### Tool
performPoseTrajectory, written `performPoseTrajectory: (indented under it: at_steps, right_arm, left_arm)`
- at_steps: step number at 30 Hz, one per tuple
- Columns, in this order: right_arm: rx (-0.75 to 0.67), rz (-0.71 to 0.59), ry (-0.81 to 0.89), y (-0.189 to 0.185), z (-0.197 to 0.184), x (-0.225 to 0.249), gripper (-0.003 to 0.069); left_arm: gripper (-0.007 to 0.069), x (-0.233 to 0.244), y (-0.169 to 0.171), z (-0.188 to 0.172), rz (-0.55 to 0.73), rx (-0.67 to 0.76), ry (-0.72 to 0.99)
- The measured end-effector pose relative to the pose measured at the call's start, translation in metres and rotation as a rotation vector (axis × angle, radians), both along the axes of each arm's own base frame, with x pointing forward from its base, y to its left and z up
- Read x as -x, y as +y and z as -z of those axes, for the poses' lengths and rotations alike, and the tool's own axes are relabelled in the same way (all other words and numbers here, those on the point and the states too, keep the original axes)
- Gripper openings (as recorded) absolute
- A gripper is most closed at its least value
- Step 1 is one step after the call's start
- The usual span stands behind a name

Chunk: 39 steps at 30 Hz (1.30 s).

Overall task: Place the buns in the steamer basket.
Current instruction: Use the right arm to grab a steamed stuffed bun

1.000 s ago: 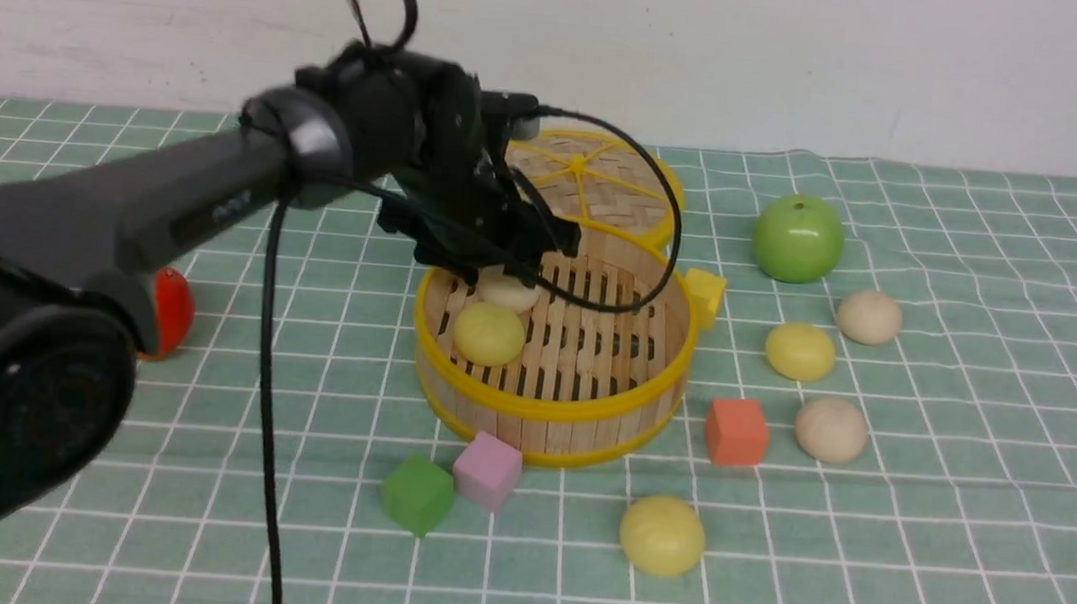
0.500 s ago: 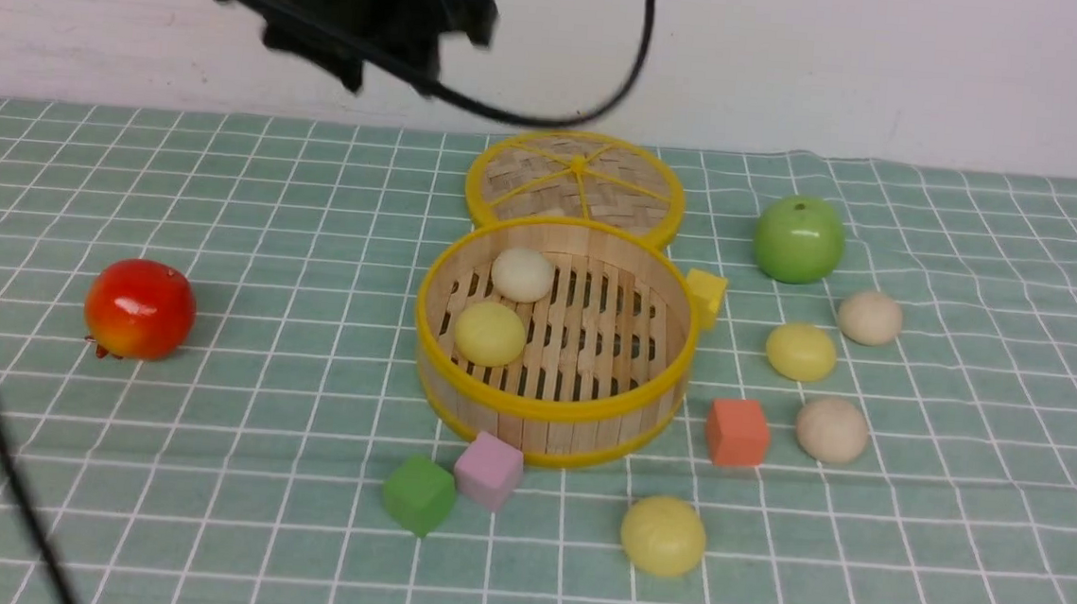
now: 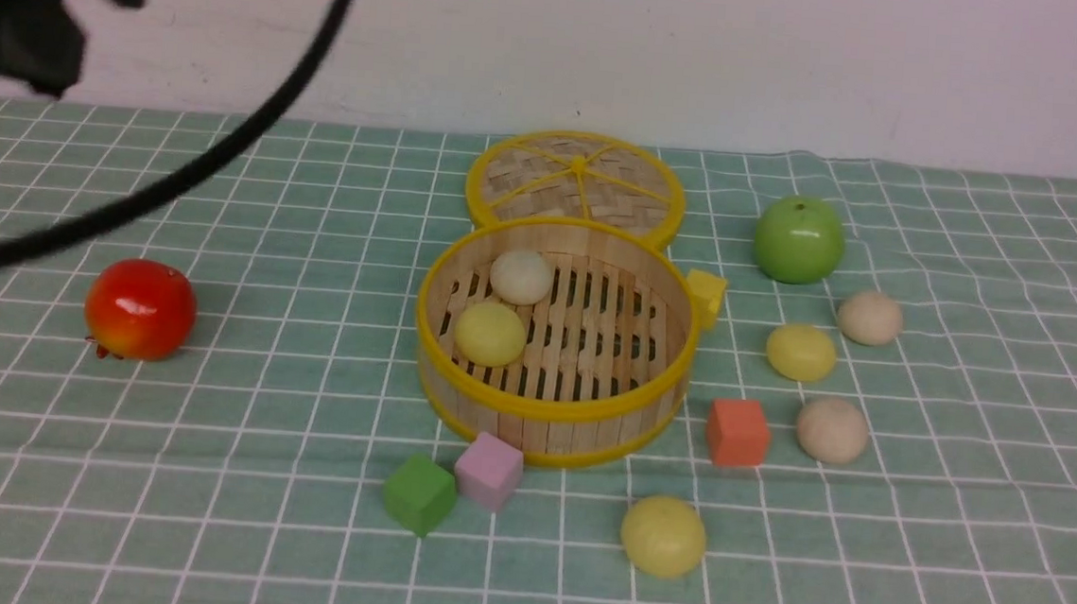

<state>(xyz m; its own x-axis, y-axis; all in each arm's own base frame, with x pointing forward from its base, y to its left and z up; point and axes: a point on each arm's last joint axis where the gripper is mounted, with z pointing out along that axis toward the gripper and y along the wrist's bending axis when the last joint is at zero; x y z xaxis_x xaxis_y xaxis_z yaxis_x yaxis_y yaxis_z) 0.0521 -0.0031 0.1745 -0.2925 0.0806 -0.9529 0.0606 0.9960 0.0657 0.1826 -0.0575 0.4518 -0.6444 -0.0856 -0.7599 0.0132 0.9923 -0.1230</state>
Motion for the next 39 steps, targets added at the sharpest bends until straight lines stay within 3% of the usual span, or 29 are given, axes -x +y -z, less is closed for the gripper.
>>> performPoseTrajectory:
  at_steps: [10,23,29,39]
  right_arm:
    - [0.000,0.000,0.000,0.000,0.000,0.000,0.0239]
    - [0.000,0.000,0.000,0.000,0.000,0.000,0.0239]
    - [0.000,0.000,0.000,0.000,0.000,0.000,0.0239]
    - [0.000,0.000,0.000,0.000,0.000,0.000,0.0239]
  left_arm:
    - [-0.0014,0.073,0.029,0.086,-0.047,0.078,0.072]
    - [-0.0014,0.168,0.068,0.125,-0.117,0.295,-0.069]
    - [-0.0014,0.178,0.072,0.149,-0.117,0.332,-0.104]
    - [-0.0014,0.174,0.070,0.149,-0.103,0.346,-0.141]
